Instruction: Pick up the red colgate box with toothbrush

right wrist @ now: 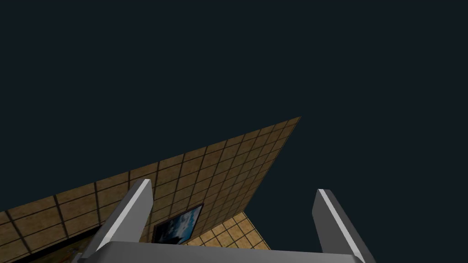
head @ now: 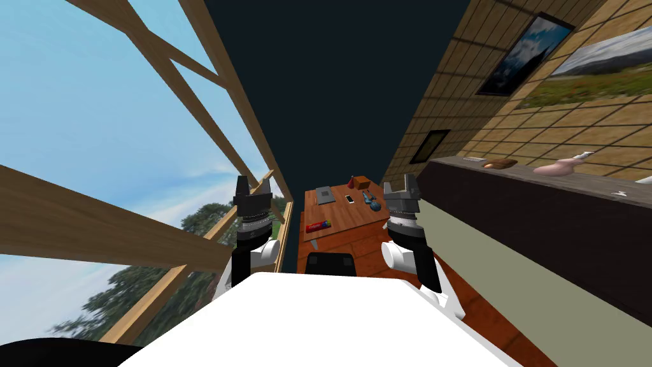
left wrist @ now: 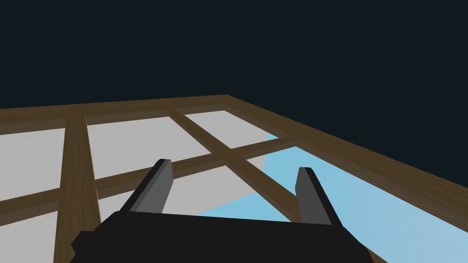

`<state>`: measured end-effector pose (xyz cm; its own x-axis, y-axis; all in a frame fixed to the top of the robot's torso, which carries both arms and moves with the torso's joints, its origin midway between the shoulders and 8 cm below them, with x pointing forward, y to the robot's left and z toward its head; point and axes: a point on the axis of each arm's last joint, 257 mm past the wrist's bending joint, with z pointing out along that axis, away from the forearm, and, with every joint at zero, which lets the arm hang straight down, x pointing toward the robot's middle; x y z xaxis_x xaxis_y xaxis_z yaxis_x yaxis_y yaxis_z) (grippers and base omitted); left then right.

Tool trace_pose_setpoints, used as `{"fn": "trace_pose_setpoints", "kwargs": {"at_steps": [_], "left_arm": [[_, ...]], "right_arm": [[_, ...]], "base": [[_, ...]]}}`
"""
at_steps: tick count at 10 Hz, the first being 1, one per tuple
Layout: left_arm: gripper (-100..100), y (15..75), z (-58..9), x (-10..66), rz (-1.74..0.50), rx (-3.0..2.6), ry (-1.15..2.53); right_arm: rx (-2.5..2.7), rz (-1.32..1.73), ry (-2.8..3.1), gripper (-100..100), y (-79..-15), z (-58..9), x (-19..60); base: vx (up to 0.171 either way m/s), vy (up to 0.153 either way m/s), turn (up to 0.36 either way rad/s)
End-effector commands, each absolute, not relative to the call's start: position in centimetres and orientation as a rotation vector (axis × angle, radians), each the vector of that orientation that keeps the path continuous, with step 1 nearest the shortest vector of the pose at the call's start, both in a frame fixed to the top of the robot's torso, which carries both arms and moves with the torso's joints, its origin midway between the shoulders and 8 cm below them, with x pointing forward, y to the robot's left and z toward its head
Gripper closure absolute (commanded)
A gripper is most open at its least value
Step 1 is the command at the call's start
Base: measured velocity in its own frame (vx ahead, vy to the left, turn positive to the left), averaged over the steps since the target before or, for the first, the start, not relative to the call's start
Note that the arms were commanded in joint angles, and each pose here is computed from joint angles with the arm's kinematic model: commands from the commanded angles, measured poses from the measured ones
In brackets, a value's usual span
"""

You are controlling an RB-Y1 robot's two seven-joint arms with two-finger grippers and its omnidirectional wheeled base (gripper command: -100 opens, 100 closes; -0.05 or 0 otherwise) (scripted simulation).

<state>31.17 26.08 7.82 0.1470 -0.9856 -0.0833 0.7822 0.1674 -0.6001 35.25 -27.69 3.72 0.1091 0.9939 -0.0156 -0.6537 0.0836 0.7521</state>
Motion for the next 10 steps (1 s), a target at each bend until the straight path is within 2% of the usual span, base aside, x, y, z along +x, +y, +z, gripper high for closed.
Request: {"fn": "trace_pose_setpoints", "kwargs": {"at_steps": [1,9,10], "left_arm": [[-100,26.1,7.2,31.6,-1.345,-0.479,0.555],[-100,30.6,-0.3,35.3,-1.342,-0.746,0.74],[-100,31.7,-1.9,35.8,-1.339,-0.809,0.76]], "right_arm": [[0.68,1.359,0.631,0,-27.7,3.7,35.2],[0.68,1.359,0.63,0,-27.7,3.7,35.2],[0.68,1.359,0.63,0,-27.7,3.7,35.2]], "base": [[-0.006,-0.012,-0.078],[-0.029,-0.051,-0.172],[-0.031,-0.067,-0.351]]}}
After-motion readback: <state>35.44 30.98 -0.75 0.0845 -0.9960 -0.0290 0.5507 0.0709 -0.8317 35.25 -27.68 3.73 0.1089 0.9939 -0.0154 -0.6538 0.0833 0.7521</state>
